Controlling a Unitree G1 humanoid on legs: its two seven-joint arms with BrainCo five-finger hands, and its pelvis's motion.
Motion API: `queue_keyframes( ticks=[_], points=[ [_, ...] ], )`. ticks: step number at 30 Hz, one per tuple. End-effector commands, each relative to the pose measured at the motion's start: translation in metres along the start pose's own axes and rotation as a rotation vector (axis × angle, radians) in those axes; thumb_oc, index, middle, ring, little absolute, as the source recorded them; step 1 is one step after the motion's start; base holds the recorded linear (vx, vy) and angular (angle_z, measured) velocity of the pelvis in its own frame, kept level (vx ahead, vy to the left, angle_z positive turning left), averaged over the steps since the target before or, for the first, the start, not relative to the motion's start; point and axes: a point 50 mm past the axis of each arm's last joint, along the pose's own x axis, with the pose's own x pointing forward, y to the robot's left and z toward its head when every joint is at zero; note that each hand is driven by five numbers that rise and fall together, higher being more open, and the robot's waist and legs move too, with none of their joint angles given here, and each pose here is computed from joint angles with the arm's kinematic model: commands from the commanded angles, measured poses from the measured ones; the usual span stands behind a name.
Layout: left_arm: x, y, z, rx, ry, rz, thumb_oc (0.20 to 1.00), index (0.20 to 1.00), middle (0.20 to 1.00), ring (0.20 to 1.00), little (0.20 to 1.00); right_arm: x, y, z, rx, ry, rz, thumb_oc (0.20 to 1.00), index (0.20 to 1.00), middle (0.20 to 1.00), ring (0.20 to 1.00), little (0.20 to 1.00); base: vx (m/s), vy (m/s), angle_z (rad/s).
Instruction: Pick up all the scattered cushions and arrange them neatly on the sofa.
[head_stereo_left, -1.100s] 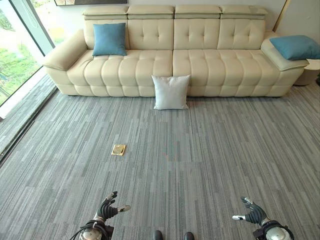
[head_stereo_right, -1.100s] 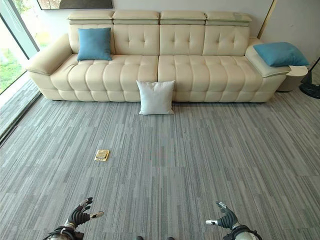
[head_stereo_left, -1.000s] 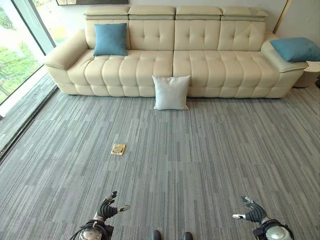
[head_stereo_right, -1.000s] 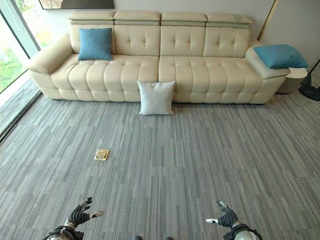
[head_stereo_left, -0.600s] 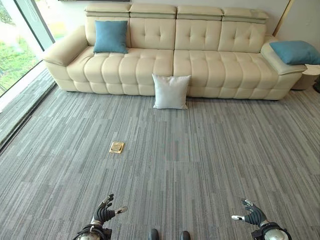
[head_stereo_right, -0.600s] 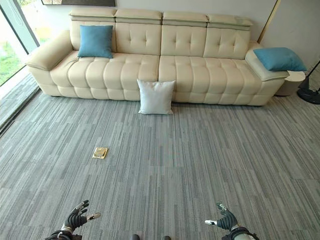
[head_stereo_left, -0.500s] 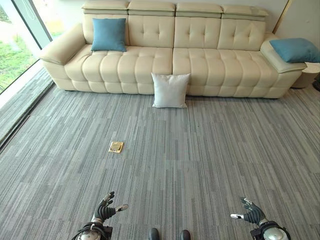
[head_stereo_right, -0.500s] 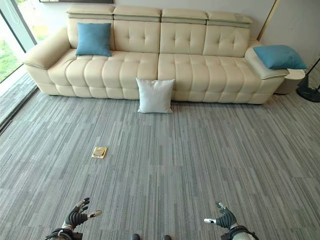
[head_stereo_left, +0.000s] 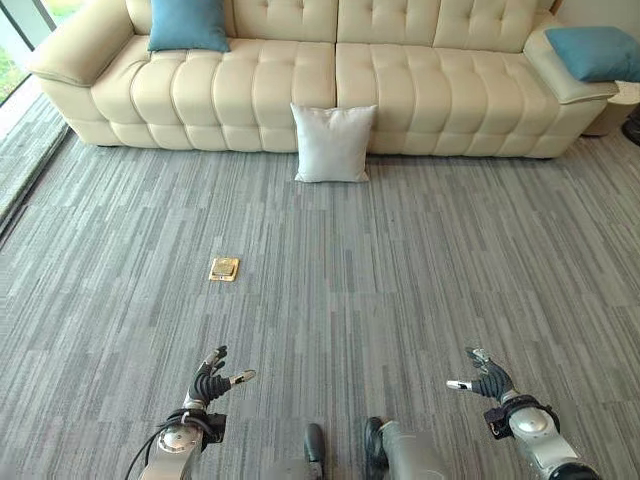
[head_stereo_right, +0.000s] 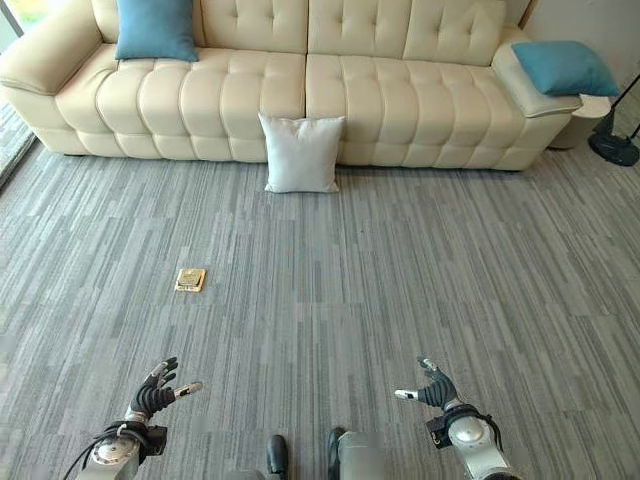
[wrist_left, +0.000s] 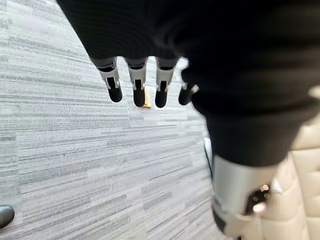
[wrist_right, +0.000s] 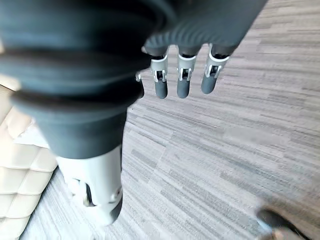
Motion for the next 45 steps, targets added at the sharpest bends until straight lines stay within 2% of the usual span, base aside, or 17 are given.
queue_keyframes(
  ticks=[1, 9, 16, 29, 38, 45],
  points=[
    [-0.001, 0.005, 0.010, -0.011, -0.066, 0.008, 1.000, 1.000, 1.000, 1.000, 1.000, 0.003, -0.005, 0.008, -0.001, -0.039, -0.022, 1.000, 1.000, 1.000, 1.000, 1.000, 0.36, -0.145, 0.07],
    [-0.004, -0.014, 0.002, 0.016, -0.036, -0.076, 1.000, 1.000, 1.000, 1.000, 1.000, -0.011, -0.012, -0.015, -0.020, 0.021, -0.031, 1.000, 1.000, 1.000, 1.000, 1.000, 0.31, -0.258, 0.71],
    [-0.002, -0.023, 0.003, 0.033, -0.031, -0.116, 1.000, 1.000, 1.000, 1.000, 1.000, -0.012, -0.017, -0.019, -0.001, 0.039, -0.062, 1.000, 1.000, 1.000, 1.000, 1.000, 0.23, -0.125, -0.08],
    [-0.006, -0.015, -0.016, 0.021, 0.050, -0.066, 1.000, 1.000, 1.000, 1.000, 1.000, -0.011, 0.002, -0.022, 0.034, 0.054, -0.031, 1.000, 1.000, 1.000, 1.000, 1.000, 0.40, 0.045, -0.21],
    [0.000, -0.012, -0.013, 0.049, 0.055, -0.054, 1.000, 1.000, 1.000, 1.000, 1.000, 0.002, 0.012, 0.008, 0.066, -0.045, 0.004, 1.000, 1.000, 1.000, 1.000, 1.000, 0.36, 0.186, -0.28],
    [0.002, -0.023, -0.008, 0.071, 0.034, -0.097, 1.000, 1.000, 1.000, 1.000, 1.000, 0.005, 0.008, 0.019, 0.034, -0.078, 0.001, 1.000, 1.000, 1.000, 1.000, 1.000, 0.34, 0.013, 0.04]
  ],
)
